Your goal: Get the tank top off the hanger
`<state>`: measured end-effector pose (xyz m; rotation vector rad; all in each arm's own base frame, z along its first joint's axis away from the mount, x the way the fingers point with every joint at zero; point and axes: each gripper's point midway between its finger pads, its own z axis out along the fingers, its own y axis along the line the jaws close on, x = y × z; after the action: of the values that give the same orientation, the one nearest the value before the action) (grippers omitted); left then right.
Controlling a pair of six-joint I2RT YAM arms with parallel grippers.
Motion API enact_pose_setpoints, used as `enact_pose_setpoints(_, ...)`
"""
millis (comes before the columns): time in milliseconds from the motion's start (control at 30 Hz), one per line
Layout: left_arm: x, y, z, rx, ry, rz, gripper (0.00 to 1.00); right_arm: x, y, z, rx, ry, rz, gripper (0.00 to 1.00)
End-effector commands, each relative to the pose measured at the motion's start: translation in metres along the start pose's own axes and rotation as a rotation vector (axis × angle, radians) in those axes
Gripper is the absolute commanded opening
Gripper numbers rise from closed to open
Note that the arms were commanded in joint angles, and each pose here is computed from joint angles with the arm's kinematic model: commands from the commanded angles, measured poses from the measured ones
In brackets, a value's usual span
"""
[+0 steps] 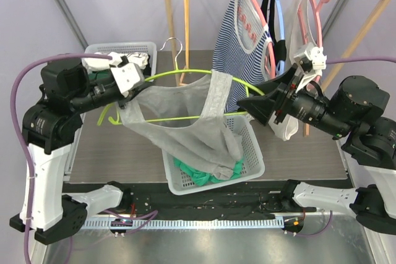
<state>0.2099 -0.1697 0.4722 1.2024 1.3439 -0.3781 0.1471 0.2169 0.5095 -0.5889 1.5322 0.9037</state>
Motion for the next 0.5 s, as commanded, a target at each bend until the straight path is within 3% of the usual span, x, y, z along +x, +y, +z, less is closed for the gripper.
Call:
enact_pose_setpoints(0, -0.024, -0.021, -0.013, 0.079, -0.099, 0.216, 0.00, 0.025, 0.047, 0.006, -0.274, 0.148, 0.012, 0.58)
enact_pose_setpoints(167, -0.024, -0.018, -0.014, -0.024, -0.207, 0.545, 0.00, 0.042, 0.051, 0.006, -0.302, 0.229, 0.030, 0.51)
enact_pose_setpoints(200, -0.035, -0.025, -0.033, -0.077, -0.258, 0.635, 0.00, 0.041, 0.050, 0.003, -0.288, 0.233, 0.032, 0.52)
enact_pose_setpoints(267, -0.048, -0.012, -0.035, -0.185, -0.328, 0.638, 0.00, 0.042, 0.050, 0.003, -0.286, 0.241, 0.039, 0.52)
enact_pose_setpoints(333, -0.051, -0.003, -0.038, -0.218, -0.306, 0.586, 0.00, 0.044, 0.052, -0.001, -0.296, 0.255, 0.047, 0.52)
enact_pose_setpoints(467, -0.059, 0.001, -0.040, -0.250, -0.339, 0.628, 0.00, 0.053, 0.052, -0.001, -0.299, 0.288, 0.059, 0.57)
